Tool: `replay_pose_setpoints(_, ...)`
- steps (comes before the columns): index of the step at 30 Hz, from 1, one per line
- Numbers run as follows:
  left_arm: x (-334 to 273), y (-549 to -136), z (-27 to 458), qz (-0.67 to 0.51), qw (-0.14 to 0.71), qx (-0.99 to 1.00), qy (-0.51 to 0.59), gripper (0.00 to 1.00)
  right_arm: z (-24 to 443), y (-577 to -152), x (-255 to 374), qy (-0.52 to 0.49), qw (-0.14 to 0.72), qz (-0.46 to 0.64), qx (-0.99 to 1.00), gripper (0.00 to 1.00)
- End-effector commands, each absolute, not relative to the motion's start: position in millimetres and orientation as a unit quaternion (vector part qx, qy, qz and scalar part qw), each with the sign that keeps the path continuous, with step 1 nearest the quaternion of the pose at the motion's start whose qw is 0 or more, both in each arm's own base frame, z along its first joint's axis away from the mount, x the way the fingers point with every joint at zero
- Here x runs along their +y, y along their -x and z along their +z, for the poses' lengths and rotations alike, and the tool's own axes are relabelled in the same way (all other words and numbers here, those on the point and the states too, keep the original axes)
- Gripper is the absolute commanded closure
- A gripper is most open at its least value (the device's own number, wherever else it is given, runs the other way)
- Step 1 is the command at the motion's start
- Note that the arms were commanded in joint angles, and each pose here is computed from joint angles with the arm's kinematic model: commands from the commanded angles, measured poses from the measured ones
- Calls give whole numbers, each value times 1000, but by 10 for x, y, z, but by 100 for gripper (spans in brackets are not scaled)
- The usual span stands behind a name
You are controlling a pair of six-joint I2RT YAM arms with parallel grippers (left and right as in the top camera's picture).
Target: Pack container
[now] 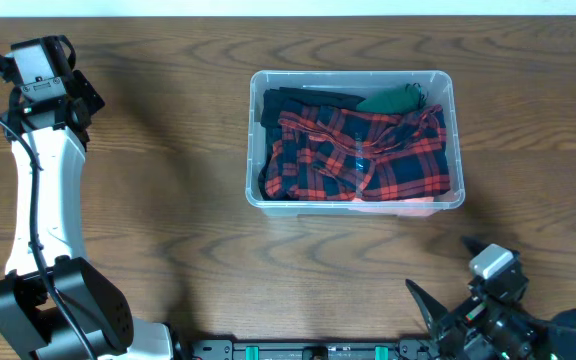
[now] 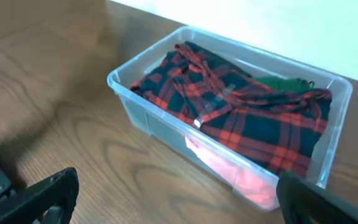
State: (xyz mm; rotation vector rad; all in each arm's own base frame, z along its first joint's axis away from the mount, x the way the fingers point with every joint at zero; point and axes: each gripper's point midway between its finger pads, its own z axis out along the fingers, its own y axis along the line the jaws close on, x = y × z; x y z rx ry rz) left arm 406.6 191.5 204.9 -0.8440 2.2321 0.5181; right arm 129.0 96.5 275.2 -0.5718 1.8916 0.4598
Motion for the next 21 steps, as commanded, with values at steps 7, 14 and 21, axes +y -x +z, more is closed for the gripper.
replay_pose_setpoints(7, 1942, -4049, 2105, 205, 347, 855, 328, 2, 2684, -1505, 1083, 232, 563, 202, 767, 1)
replay_pose_setpoints(14, 1942, -4049, 2105, 205, 347, 855, 328, 2, 2586, -1727, 1205, 227, 598, 210, 740, 1)
replay_pose_setpoints(21, 1942, -4049, 2105, 205, 347, 855, 328, 2, 2510, -1943, 1322, 219, 645, 213, 700, 1)
